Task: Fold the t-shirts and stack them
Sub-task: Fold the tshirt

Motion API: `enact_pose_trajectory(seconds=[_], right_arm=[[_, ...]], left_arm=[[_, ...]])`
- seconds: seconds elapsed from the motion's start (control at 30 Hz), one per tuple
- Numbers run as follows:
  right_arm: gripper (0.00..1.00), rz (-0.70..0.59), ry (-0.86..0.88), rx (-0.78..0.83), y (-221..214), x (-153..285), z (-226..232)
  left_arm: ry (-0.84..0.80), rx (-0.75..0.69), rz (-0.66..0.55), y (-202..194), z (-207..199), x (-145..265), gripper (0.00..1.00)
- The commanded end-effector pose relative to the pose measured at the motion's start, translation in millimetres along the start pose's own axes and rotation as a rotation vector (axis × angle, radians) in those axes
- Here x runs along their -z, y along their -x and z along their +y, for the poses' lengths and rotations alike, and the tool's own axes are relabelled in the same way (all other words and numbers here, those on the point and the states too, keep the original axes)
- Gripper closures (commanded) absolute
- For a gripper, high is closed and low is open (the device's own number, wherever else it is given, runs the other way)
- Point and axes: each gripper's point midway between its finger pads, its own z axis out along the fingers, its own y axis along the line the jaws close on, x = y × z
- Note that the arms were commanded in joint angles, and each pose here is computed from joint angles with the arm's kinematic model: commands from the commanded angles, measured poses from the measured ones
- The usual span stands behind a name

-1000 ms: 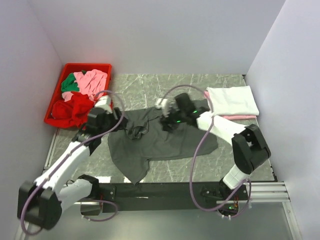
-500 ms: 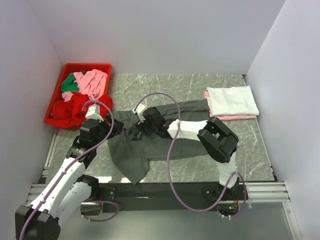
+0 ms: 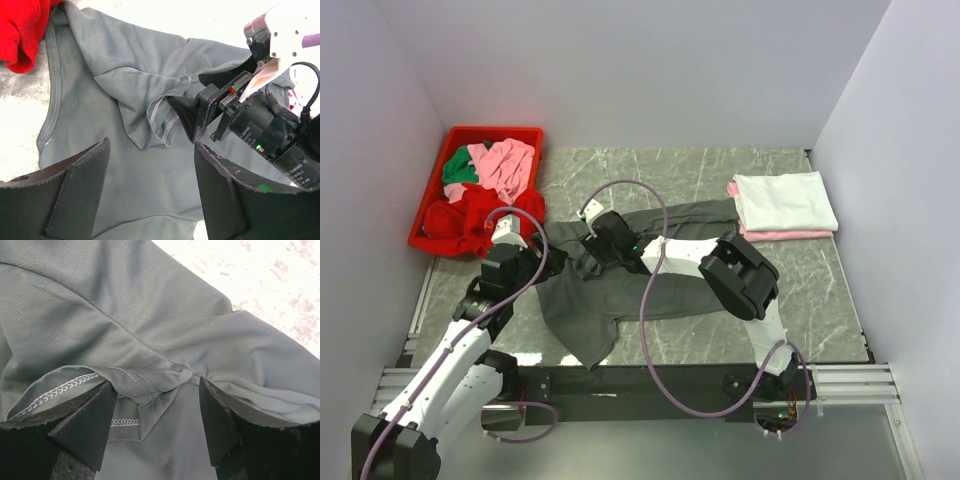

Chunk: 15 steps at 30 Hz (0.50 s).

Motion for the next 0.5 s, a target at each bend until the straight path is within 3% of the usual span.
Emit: enact_pose_trajectory(seconds=[0.0,0.47], right_arm=[[0.28,-0.041,-0.055,-0.026,14,3,-6],[0.35,-0.034,-0.169,0.039,3,32,-37]], left_arm=[[-0.023,0.008,-0.041,10,-5,0,0.27],[-0.040,-0.001,-0.020,7,-9,-2,0.27]])
